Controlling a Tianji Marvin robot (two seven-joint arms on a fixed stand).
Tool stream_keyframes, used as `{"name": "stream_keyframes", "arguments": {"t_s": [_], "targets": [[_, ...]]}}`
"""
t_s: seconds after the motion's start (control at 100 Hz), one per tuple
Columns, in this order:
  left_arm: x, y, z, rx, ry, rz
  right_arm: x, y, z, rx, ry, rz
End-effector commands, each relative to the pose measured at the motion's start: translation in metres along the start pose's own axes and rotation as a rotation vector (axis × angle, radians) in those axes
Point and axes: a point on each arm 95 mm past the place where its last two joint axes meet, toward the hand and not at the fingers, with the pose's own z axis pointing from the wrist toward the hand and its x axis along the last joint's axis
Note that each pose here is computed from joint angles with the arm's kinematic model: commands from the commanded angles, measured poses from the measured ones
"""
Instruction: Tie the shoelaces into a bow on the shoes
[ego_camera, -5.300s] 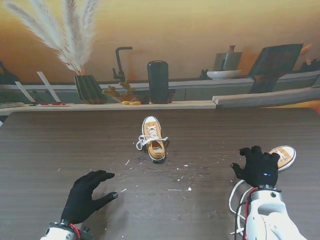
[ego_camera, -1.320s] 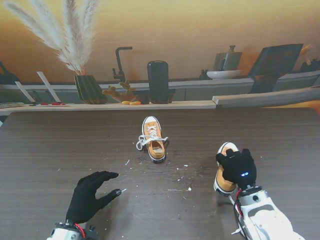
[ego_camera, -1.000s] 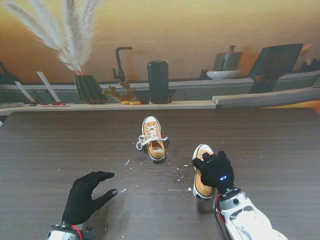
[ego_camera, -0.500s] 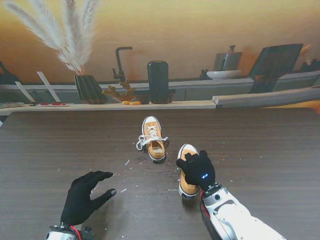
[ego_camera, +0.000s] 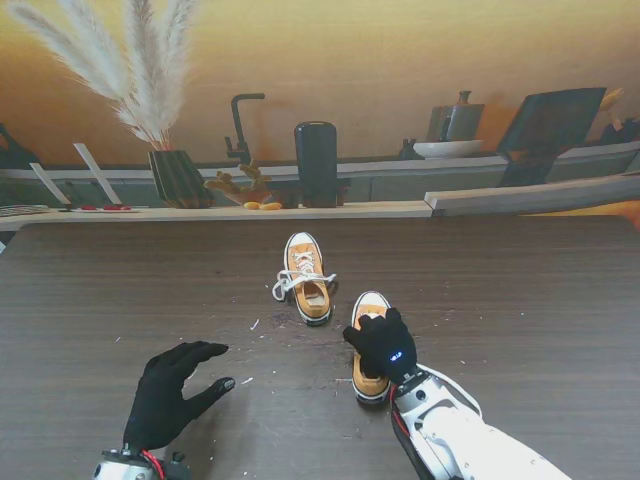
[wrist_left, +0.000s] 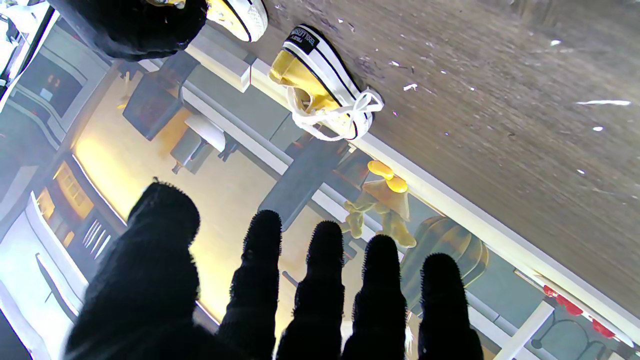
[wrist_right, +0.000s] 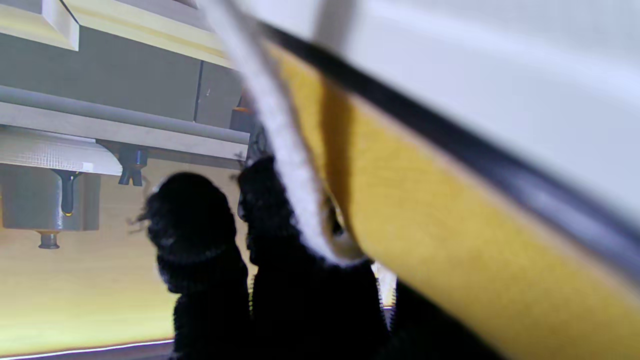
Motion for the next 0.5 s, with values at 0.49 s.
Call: {"name": "stream_keyframes", "arguments": {"t_s": [0.49], "targets": [[0.004, 0.005, 0.0, -0.029, 0.019, -0.008, -0.003, 0.01, -0.024, 0.085, -0.073, 0.092]]}}
